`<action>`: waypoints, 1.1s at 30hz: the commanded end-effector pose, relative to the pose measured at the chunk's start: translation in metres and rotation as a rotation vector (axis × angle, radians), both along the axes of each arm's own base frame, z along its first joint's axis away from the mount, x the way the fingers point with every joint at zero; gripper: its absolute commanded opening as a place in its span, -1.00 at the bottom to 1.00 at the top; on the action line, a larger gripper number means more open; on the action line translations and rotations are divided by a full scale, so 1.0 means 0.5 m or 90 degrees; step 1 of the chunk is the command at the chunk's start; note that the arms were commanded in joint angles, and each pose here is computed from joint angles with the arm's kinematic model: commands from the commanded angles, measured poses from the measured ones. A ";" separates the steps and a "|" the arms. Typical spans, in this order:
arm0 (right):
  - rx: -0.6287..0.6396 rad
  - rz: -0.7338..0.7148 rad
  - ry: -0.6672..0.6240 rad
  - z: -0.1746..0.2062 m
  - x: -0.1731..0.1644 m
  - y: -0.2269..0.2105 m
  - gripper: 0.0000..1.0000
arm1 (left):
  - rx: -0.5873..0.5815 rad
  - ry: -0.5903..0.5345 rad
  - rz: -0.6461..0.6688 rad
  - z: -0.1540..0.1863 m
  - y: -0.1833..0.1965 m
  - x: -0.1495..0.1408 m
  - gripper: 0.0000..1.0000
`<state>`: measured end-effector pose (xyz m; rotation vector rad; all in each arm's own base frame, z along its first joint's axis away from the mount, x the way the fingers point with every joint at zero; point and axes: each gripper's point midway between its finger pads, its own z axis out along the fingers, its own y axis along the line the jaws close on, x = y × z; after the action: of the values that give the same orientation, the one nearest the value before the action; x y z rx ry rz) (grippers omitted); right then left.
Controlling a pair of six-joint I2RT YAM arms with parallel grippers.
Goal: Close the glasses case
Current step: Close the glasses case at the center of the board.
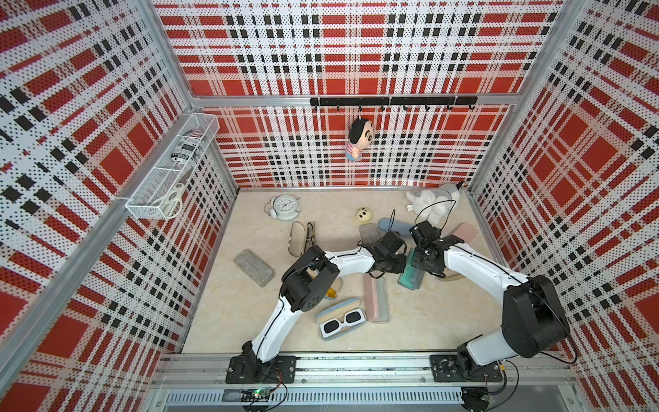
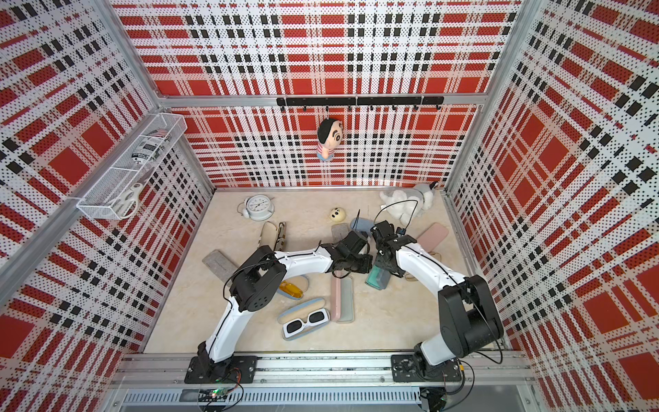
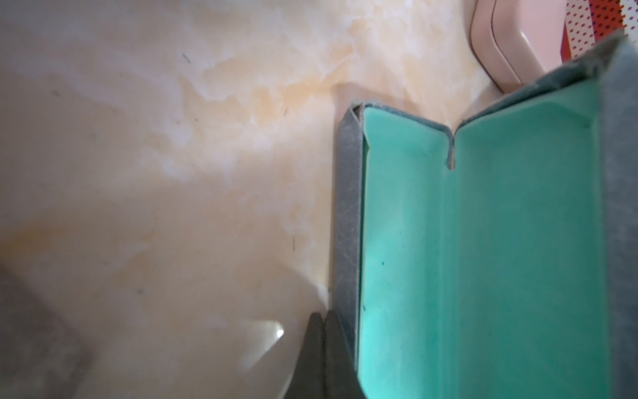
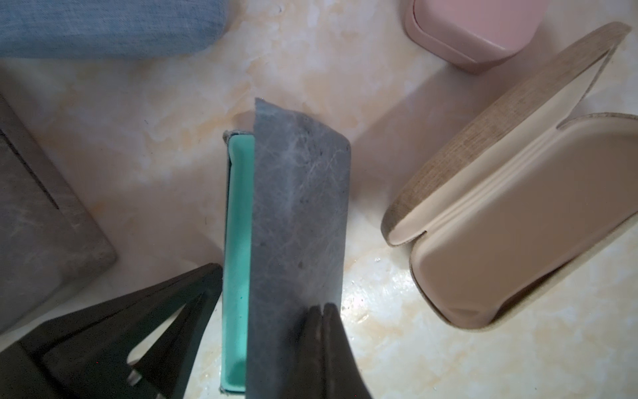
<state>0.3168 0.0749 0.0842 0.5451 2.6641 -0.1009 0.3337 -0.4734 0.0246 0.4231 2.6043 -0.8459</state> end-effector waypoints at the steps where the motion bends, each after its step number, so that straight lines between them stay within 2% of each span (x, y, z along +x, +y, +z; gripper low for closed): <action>1: 0.035 0.019 -0.009 -0.010 0.022 0.024 -0.92 | 0.003 0.013 -0.009 -0.017 0.002 -0.010 -1.00; 11: 0.089 0.048 0.015 -0.062 0.028 0.067 -0.94 | 0.006 0.017 -0.008 -0.024 0.005 -0.009 -1.00; 18: 0.088 0.044 0.024 -0.075 0.024 0.069 -0.95 | 0.005 0.018 -0.006 -0.024 0.006 -0.007 -1.00; 24: 0.084 0.036 -0.013 -0.034 0.034 0.063 -0.93 | 0.000 0.013 0.001 -0.012 0.008 -0.001 -1.00; 28: 0.102 0.039 -0.053 0.007 0.041 0.067 -0.93 | -0.014 -0.007 0.010 0.029 0.011 0.008 -1.00; 33: 0.142 0.063 -0.106 0.060 0.042 0.083 -0.92 | -0.040 -0.045 0.025 0.113 0.020 0.020 -1.00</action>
<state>0.3385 0.1098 0.0984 0.4918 2.5949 0.1915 0.3352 -0.4639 0.0329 0.3979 2.6021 -0.8405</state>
